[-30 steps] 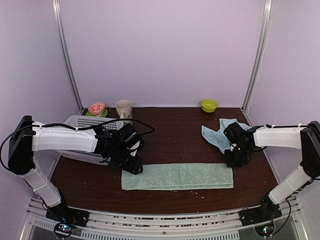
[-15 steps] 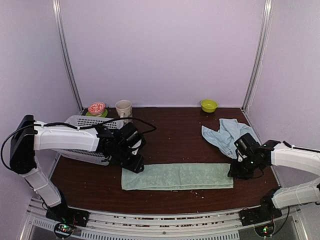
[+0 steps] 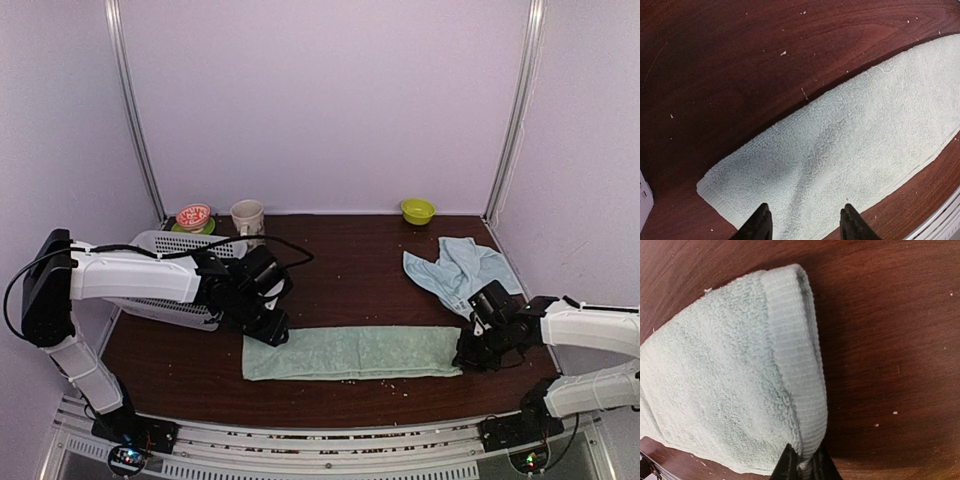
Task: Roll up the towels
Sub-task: Pick up the towel from the center of the board, then fold the towel at the center of the board.
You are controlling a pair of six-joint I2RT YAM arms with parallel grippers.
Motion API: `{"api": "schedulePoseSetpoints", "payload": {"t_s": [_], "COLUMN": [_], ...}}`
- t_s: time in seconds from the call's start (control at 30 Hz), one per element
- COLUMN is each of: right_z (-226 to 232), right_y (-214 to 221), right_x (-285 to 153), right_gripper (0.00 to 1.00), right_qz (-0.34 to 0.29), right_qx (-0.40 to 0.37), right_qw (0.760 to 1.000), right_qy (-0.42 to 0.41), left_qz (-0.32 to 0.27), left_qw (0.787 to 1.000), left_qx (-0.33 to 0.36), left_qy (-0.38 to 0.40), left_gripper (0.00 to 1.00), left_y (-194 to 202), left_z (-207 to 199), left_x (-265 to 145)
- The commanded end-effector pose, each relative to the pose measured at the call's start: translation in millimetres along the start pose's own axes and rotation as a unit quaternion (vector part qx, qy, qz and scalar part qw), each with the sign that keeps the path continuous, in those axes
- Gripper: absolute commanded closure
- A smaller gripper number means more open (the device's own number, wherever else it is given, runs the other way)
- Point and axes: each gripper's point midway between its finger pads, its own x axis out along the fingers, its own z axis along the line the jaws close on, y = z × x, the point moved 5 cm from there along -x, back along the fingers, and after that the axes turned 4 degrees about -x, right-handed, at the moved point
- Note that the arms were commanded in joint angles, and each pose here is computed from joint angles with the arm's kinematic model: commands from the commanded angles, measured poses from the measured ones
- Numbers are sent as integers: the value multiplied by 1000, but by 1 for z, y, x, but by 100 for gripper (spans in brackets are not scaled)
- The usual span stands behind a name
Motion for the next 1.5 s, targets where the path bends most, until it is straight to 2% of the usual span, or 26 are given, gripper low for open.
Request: {"api": "schedulePoseSetpoints", "payload": {"t_s": [0.0, 0.03, 0.07, 0.4, 0.53, 0.73, 1.13, 1.27, 1.47], "right_z": [-7, -8, -7, -7, -2, 23, 92, 117, 153], "right_y": [9, 8, 5, -63, -75, -75, -51, -44, -29], "right_x": [8, 7, 6, -50, -65, -81, -81, -76, -70], "right_gripper": [94, 99, 100, 100, 100, 100, 100, 100, 100], "right_qz": [23, 21, 18, -55, -65, -94, -133, -129, -117], "right_qx": [-6, -11, -16, -95, -113, -148, -242, -266, -299], "right_qw": [1000, 999, 999, 982, 979, 981, 960, 953, 940], "right_qy": [18, 27, 29, 154, 159, 84, -38, -65, -113], "left_qz": [-22, -22, -21, -23, -24, -27, -11, 3, 12], "left_qw": [1000, 1000, 1000, 1000, 1000, 1000, 1000, 1000, 1000], "left_qx": [2, 1, 2, 2, -1, -2, -15, -10, -10], "left_qy": [6, 6, 6, 3, 7, 14, 19, 22, 18], "left_gripper": [53, 54, 54, 54, 54, 54, 55, 58, 71], "left_y": [-11, -11, -10, -9, -10, -14, -8, -4, -1], "left_z": [-2, -1, -1, 1, 0, -4, -4, -5, -4], "left_x": [0, 0, 0, -2, -1, -2, 5, 13, 17]}}
